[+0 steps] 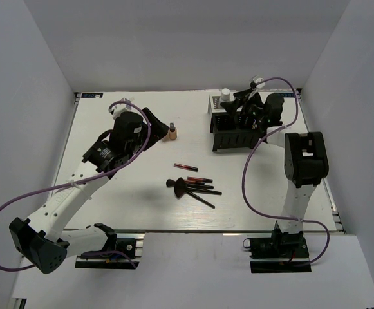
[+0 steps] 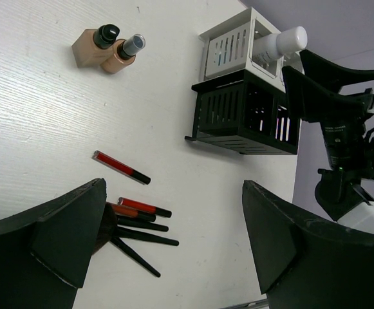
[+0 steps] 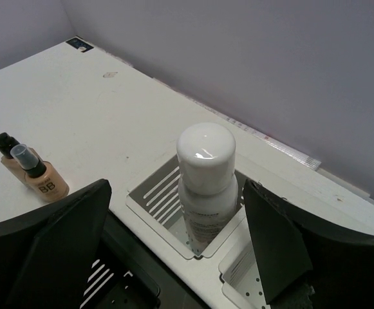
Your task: Organize the makeup
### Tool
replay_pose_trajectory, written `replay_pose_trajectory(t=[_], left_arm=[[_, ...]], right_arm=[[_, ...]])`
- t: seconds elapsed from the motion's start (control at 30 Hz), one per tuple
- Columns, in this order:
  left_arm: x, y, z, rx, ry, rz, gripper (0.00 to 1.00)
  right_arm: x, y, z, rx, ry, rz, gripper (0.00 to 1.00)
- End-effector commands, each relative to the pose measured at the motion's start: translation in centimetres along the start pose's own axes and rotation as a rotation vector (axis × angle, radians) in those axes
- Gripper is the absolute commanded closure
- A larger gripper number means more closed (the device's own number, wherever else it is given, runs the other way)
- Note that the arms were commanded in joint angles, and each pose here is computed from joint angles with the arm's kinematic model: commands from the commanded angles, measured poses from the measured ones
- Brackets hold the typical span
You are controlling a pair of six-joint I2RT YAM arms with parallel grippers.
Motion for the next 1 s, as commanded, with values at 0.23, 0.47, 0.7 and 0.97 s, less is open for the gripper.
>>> replay_pose_trajectory(t=[0.23,0.47,0.7,0.97], left_arm=[[-1.3,-1.2,-0.2,-0.007,0.029,-0.056,0.03],[-0.3,1.0,1.1,0.037,0.020,-0.004,0.02],[1.2,6.0,4.0,0.078,0.003,0.137,0.10],[0.5,10.7,8.1,0.102,-0.059,0.278,0.70]], right_arm=[[-6.1,-6.3,2.0,-0.140,0.039,-0.019,0.11],[-10.0,-7.8,3.5,-0.163,0.030,0.151,0.11],[-13.5,-2.1,15.2,-0.263,-0.558,0.487,0.48],[-16.8,7.1,21.5,-0.260,-0.683,0.727,0.73]])
Point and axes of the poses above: each gripper's point midway between its finger pads, its own x axis out along the fingers, its own z axis along the line the jaws close on, y = z × x, the point moved 4 cm from there along -x, back along the fingers, and after that the axes turned 8 degrees about x, right-handed, at the moved point
